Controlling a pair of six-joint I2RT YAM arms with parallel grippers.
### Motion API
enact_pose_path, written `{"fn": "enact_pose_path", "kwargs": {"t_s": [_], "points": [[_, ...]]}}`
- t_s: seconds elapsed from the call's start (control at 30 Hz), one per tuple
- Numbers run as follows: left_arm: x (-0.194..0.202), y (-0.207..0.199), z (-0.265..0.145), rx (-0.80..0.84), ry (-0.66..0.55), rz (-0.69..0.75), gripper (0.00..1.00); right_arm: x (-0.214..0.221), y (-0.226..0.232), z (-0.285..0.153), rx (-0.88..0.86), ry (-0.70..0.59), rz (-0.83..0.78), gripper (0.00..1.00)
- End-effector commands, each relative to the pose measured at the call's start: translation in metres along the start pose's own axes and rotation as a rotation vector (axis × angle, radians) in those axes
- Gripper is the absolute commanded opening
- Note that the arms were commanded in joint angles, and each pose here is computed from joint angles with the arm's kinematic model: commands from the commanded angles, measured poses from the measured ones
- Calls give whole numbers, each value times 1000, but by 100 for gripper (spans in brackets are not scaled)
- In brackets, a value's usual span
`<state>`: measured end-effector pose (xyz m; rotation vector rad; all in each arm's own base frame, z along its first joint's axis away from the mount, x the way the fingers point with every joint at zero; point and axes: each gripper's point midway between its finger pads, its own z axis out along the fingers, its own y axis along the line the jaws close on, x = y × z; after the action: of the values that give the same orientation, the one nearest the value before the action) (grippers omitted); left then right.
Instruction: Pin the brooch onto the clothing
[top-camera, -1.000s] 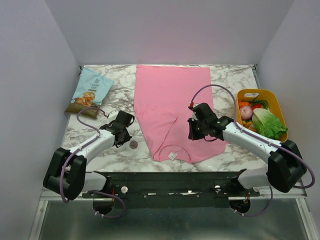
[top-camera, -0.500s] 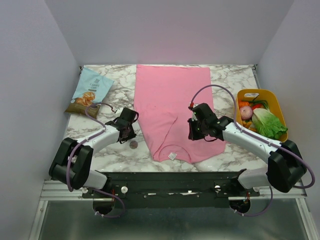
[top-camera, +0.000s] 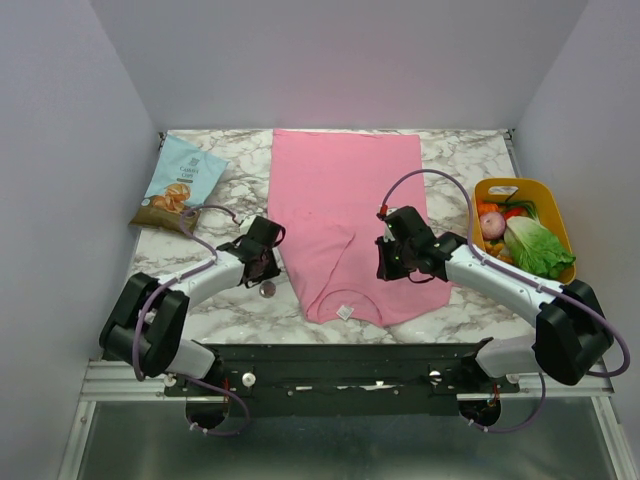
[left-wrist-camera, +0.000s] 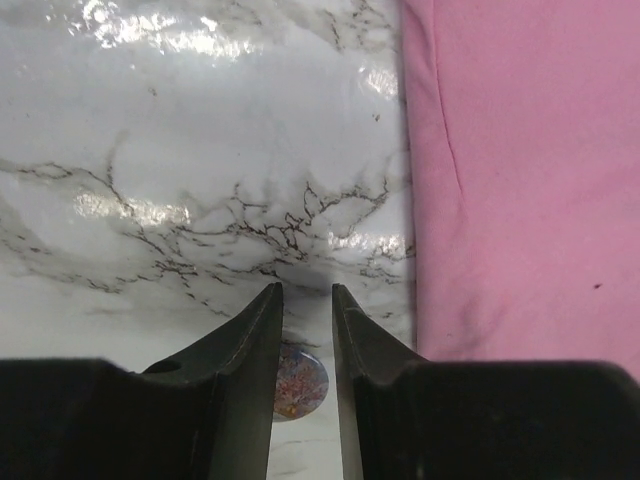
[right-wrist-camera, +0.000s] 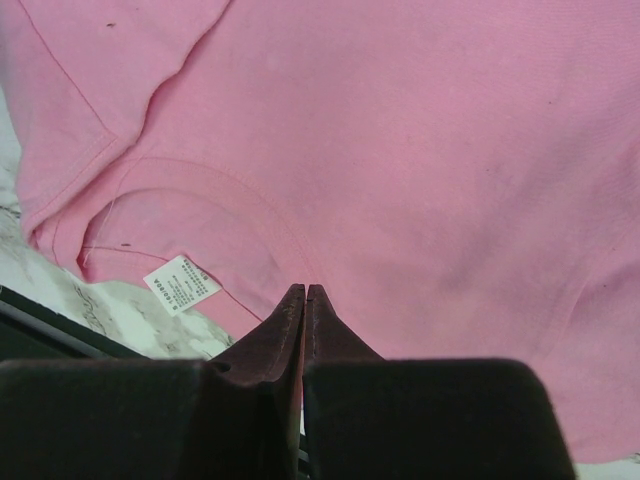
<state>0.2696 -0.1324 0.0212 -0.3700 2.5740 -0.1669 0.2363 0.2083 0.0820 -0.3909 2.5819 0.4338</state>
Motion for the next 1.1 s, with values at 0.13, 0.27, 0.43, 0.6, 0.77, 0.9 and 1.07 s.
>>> {"fn": "enact_pose_path", "kwargs": {"t_s": [0.13,0.27,0.43,0.6,0.77,0.9,1.07], "points": [[61,20,-17,-51,220,19,36,-2,1,1,-9,0,-4,11],[69,27,-19,-79,236,22,36,-2,1,0,-13,-3,-5,11],[80,33,-24,-87,251,23,36,-1,0,0,-10,1,-9,11],[80,34,-33,-91,248,10,36,0,1,0,-16,3,-6,11],[87,36,-40,-87,263,19,36,0,3,-1,-24,-1,-11,11],[90,32,-42,-54,266,24,35,-1,4,-2,-32,-4,-11,11],[91,22,-41,-29,289,65,34,-6,6,0,-35,-13,-13,11]]}}
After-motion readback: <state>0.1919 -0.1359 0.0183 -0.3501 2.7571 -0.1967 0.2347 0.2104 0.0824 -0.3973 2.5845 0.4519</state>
